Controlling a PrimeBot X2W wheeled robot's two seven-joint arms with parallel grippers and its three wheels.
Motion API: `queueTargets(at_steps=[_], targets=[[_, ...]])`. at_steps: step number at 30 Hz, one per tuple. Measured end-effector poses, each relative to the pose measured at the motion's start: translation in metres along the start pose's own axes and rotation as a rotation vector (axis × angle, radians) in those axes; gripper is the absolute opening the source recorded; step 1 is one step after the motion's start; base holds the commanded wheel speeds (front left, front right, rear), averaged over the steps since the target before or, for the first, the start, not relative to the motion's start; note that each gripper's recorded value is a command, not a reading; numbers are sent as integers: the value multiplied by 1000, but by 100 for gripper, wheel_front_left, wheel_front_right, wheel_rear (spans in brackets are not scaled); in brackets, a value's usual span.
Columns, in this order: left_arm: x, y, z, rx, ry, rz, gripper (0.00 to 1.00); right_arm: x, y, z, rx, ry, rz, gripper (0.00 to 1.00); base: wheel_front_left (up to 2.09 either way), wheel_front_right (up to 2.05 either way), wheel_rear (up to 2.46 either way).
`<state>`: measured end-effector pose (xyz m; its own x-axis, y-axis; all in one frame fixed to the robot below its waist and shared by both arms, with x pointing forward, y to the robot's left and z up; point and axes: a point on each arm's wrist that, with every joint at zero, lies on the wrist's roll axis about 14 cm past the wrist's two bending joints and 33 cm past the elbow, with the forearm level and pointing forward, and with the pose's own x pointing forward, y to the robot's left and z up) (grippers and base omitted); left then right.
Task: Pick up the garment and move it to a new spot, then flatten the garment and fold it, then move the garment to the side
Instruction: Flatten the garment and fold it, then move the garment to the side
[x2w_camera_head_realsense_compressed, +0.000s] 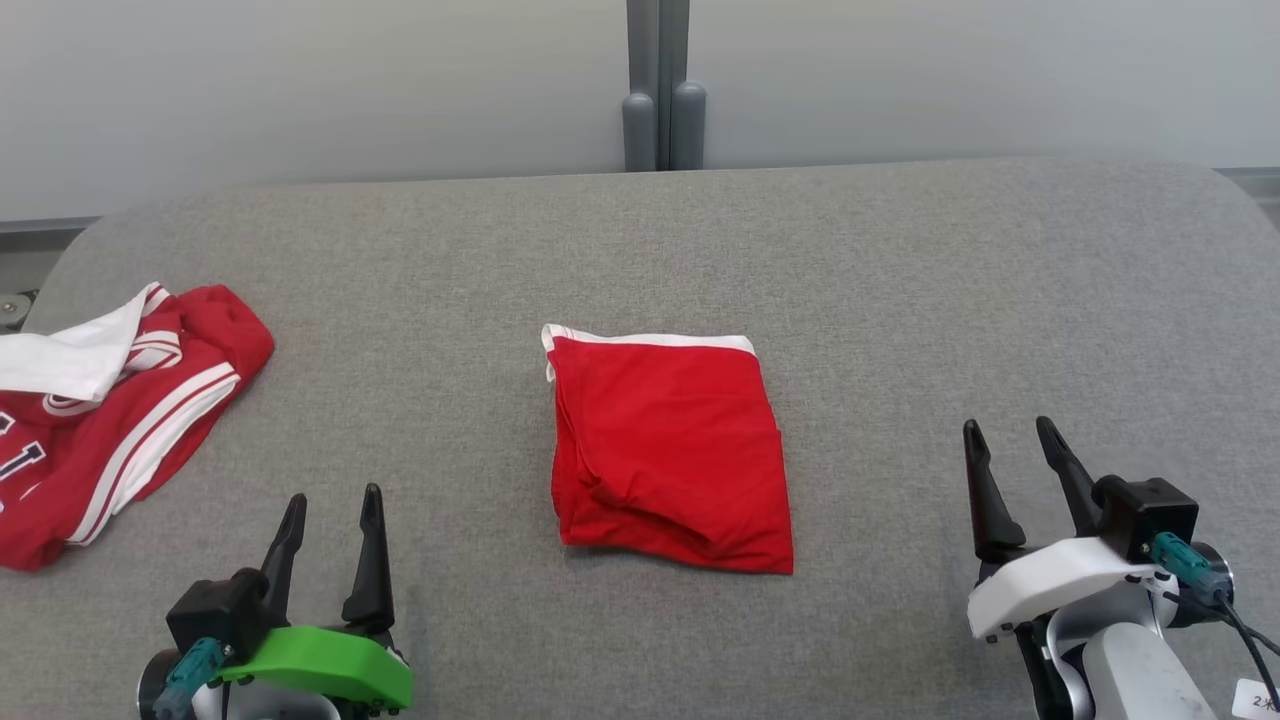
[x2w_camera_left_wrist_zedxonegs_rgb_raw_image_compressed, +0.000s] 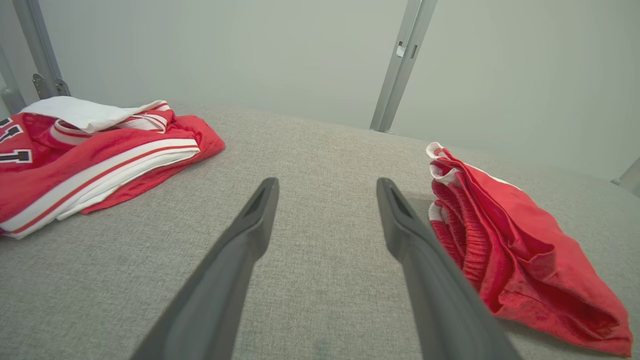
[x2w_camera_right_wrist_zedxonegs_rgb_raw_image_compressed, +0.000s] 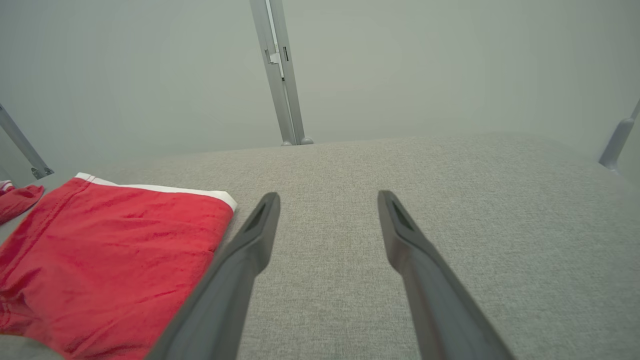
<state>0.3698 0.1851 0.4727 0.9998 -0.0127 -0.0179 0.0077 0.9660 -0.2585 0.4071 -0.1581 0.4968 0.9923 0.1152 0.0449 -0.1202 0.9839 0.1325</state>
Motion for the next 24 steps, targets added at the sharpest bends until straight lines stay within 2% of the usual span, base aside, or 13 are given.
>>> queueTargets(at_steps=[16,24], targets=[[-10,-1,-2,17,5,-4,100,-7,4,-5,3,12,5,100,0,0,0],[-6,-10,-11,2,30,-29,100,9,33,-29,17,85,93,100,0,0,0]])
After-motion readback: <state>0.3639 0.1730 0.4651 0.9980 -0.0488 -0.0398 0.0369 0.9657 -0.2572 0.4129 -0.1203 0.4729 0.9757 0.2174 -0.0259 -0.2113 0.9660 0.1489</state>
